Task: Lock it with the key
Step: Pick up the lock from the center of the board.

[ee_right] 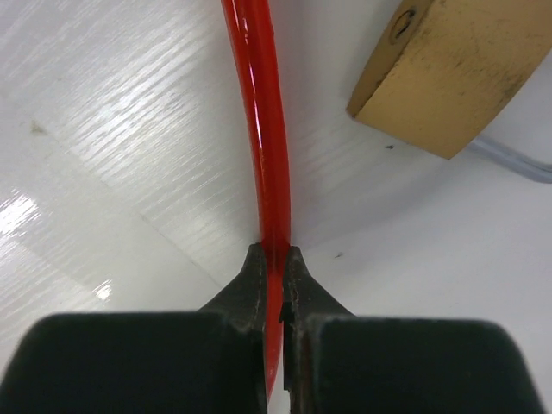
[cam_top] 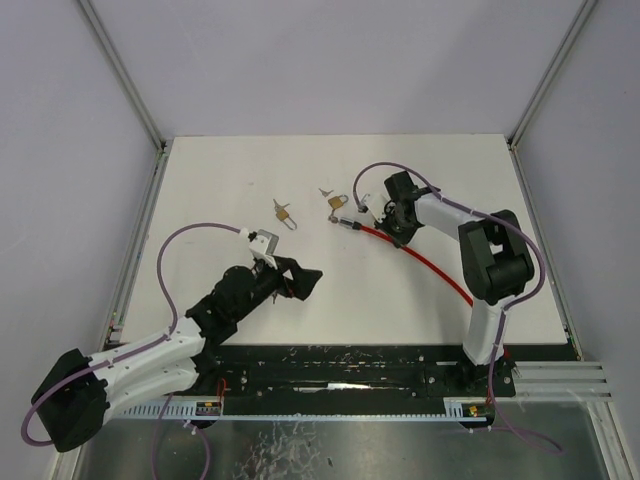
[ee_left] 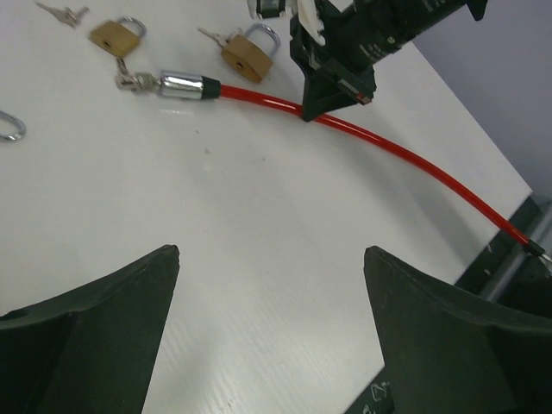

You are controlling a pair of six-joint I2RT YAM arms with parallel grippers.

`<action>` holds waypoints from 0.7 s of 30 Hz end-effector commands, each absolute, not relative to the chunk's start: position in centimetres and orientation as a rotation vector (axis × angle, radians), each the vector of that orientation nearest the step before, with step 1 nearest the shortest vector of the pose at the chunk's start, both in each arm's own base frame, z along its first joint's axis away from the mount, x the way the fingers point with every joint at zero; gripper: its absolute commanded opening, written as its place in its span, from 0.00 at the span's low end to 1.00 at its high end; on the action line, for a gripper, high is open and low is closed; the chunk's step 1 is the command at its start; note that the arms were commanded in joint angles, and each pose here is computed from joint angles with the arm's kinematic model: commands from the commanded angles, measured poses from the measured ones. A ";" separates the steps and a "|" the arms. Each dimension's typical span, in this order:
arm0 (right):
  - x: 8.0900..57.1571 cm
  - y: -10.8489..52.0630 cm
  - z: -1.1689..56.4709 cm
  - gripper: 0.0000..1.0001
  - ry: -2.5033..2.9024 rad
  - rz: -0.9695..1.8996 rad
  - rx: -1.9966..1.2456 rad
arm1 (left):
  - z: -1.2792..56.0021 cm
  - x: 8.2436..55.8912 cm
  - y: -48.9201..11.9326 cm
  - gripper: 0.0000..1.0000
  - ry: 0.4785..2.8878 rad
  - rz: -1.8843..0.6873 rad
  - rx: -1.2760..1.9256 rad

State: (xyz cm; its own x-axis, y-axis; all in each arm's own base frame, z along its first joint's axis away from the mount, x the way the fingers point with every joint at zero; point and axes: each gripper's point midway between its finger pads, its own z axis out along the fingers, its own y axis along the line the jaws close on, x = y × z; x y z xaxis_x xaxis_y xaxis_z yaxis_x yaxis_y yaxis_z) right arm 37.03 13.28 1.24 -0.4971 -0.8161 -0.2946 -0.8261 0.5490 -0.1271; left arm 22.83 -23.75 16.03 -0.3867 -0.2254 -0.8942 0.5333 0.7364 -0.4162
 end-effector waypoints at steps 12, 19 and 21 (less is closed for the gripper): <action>35.3 18.3 14.1 0.00 2.150 0.602 -1.208 | 25.0 22.3 -29.3 0.82 1.438 -1.340 0.219; 35.2 19.8 15.6 0.00 2.103 0.736 -1.154 | 23.9 26.2 -30.9 0.80 1.433 -1.433 -0.006; 35.1 20.3 17.3 0.00 2.054 0.756 -1.143 | 23.4 27.4 -31.2 0.80 1.414 -1.431 -0.049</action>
